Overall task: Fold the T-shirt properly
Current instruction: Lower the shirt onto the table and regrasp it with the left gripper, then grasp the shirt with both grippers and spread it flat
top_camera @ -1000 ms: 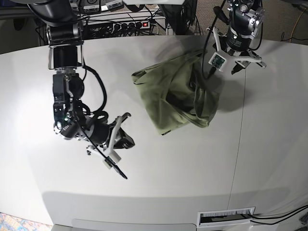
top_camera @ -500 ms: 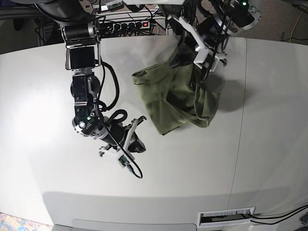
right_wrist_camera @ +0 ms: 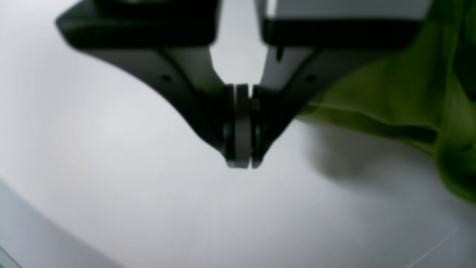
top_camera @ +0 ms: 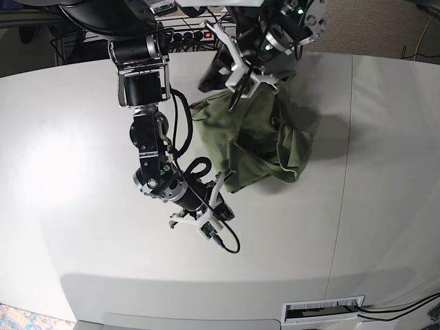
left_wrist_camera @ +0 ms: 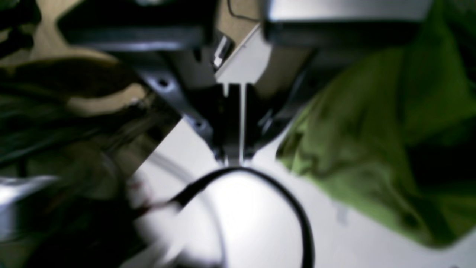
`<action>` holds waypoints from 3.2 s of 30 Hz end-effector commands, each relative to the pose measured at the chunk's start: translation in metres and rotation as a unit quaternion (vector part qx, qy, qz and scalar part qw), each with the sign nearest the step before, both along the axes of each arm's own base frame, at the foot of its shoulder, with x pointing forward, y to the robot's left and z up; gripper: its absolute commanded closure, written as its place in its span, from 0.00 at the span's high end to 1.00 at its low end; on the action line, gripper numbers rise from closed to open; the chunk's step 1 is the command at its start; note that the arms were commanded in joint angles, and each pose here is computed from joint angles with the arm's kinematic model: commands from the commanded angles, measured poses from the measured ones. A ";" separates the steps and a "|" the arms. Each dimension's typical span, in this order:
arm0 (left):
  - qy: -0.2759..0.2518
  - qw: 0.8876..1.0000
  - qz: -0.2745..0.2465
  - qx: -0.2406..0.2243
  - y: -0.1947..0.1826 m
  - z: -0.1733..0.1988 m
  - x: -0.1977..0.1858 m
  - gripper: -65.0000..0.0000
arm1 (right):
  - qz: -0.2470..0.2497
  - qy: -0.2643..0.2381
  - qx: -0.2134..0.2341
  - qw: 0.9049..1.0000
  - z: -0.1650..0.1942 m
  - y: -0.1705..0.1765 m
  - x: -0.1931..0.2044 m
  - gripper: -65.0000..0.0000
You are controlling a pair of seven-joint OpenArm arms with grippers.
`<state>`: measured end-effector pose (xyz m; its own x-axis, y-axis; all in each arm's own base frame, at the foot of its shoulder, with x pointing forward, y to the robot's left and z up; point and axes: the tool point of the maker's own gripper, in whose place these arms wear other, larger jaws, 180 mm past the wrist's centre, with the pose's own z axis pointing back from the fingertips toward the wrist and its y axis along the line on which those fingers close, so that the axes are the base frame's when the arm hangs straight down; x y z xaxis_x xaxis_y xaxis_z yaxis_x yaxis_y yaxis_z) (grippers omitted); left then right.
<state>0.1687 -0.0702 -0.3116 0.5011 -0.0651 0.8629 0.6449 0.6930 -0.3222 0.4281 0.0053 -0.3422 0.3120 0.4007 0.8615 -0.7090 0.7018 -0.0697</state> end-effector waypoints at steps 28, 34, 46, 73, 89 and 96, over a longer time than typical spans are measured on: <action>-0.057 0.956 0.055 0.282 0.184 -0.069 0.059 0.00 | 0.081 0.175 -0.081 0.978 -0.050 -0.037 -0.062 0.00; -0.090 0.950 0.066 0.291 0.196 -0.059 0.090 0.00 | 0.094 0.210 -0.024 0.973 -0.045 -0.021 -0.076 0.00; -0.093 0.949 0.078 0.292 0.231 -0.087 0.155 0.00 | 0.142 0.328 0.028 0.934 -0.048 -0.006 -0.127 0.00; -0.119 0.951 0.028 0.285 0.188 0.009 0.102 0.00 | 0.157 0.044 0.025 0.986 0.059 0.062 -0.060 0.00; -0.058 0.975 0.068 0.206 0.158 -0.057 0.082 0.00 | 0.210 0.012 -0.023 0.977 0.015 0.113 -0.073 0.00; -0.035 0.976 0.044 0.208 0.155 -0.073 0.071 0.00 | 0.215 -0.062 -0.062 0.973 0.005 0.111 -0.040 0.00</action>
<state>0.2374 0.0855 -0.3904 0.4813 -0.3811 0.7894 0.5824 0.8121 0.0370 0.3763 0.1047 -0.3650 0.0344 0.6249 0.7800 -0.9244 0.3166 -0.2129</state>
